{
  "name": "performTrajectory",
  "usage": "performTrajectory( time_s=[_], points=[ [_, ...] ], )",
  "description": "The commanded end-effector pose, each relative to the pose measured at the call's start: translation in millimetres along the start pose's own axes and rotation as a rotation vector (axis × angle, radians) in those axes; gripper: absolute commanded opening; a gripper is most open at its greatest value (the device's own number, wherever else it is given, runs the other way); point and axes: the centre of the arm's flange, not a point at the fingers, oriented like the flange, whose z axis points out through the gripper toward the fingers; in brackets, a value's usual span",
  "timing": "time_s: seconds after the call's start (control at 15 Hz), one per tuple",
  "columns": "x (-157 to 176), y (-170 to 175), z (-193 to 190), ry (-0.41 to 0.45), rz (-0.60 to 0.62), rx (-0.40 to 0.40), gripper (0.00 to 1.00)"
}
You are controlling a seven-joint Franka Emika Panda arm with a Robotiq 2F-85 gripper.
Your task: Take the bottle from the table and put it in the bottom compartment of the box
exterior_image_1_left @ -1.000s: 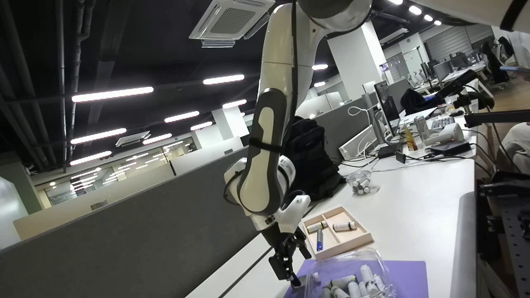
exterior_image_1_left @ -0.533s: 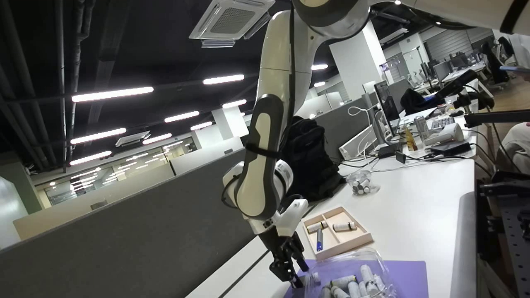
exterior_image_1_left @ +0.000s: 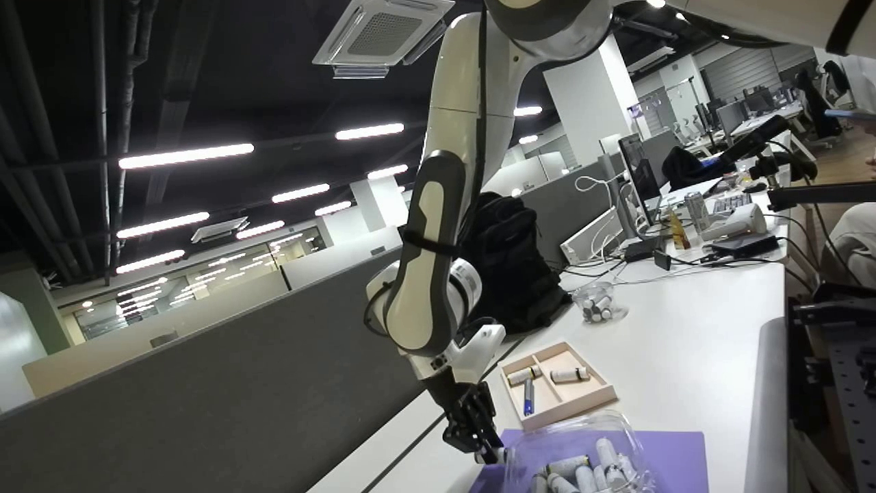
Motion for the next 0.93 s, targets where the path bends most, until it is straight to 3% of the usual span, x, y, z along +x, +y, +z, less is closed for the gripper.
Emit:
performTrajectory(
  time_s=[0.0,0.4,0.87],
  points=[
    [-23.6,15.0,-47.6,0.084,0.035,0.017,0.07],
    [-43.3,61.3,-108.9,0.259,0.220,0.054,0.07],
    [-28.7,128.8,-110.6,0.253,0.560,0.153,0.07]
  ],
)
